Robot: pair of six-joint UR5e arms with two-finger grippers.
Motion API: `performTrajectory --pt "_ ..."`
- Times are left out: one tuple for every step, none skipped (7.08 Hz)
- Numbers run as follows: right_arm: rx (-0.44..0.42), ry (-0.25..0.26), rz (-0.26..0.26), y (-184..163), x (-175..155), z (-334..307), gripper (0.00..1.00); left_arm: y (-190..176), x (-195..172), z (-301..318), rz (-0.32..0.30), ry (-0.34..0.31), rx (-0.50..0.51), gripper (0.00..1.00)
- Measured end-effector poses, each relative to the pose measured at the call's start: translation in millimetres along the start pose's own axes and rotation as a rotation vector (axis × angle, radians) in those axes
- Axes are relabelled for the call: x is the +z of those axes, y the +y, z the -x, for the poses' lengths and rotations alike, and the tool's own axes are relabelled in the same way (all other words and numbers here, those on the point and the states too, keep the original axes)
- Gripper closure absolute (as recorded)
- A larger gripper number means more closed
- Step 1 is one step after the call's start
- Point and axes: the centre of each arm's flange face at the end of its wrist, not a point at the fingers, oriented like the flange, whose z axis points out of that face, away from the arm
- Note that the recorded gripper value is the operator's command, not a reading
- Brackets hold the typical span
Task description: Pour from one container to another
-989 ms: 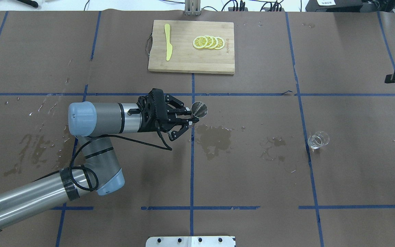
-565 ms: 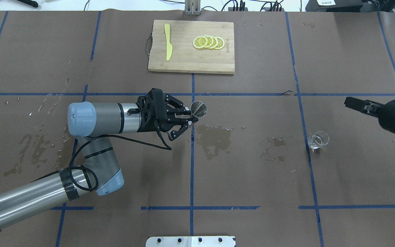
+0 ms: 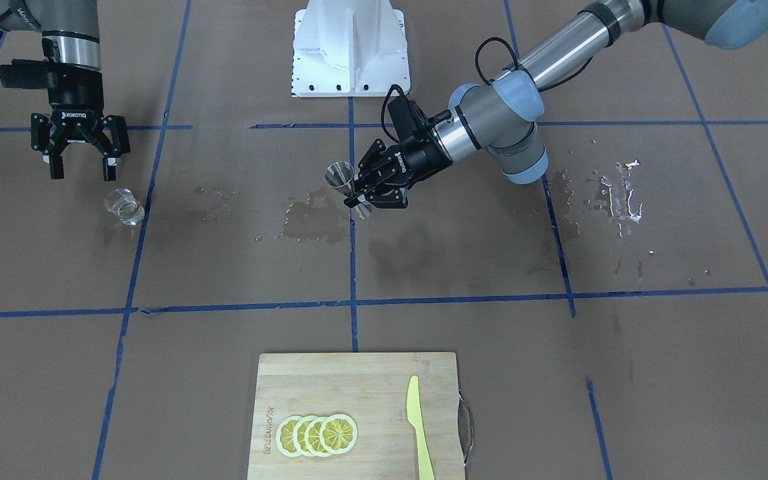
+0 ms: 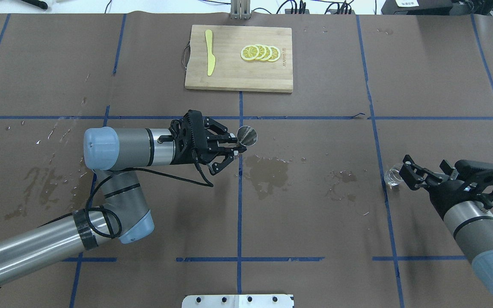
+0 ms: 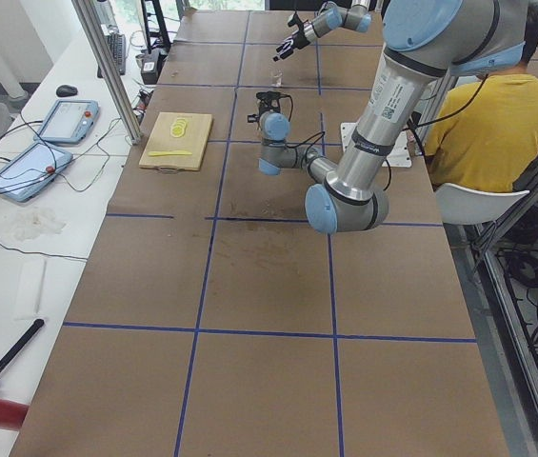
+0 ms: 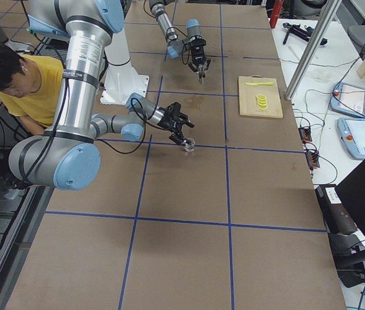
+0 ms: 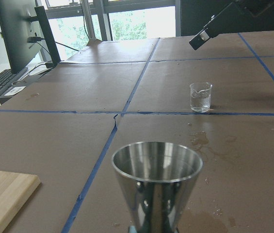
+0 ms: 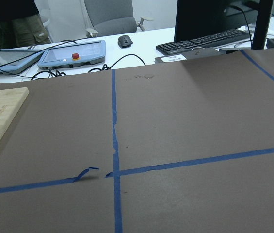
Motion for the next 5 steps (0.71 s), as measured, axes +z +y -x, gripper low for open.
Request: performTrajectory --pt "-0.025 -0.004 -0.050 17.8 4.7 3.8 0.00 0.9 -0.4 0.0 0.001 0.000 0.000 1.00" --pt "-0.039 -0.008 -0.092 32.6 12.1 10.3 0.00 1.5 -0.8 0.0 0.001 0.000 0.000 1.00" --pt "-0.048 -0.008 -0.126 46.8 21.6 18.0 0.00 1.8 -0.9 0.0 0.002 0.000 0.000 1.00" --pt "-0.061 -0.003 -0.155 58.9 30.8 22.1 0.00 1.9 -1.1 0.0 0.002 0.000 0.000 1.00" --pt "-0.078 0.006 -0.177 69.9 38.8 20.7 0.00 1.6 -1.2 -0.1 0.001 0.000 0.000 1.00"
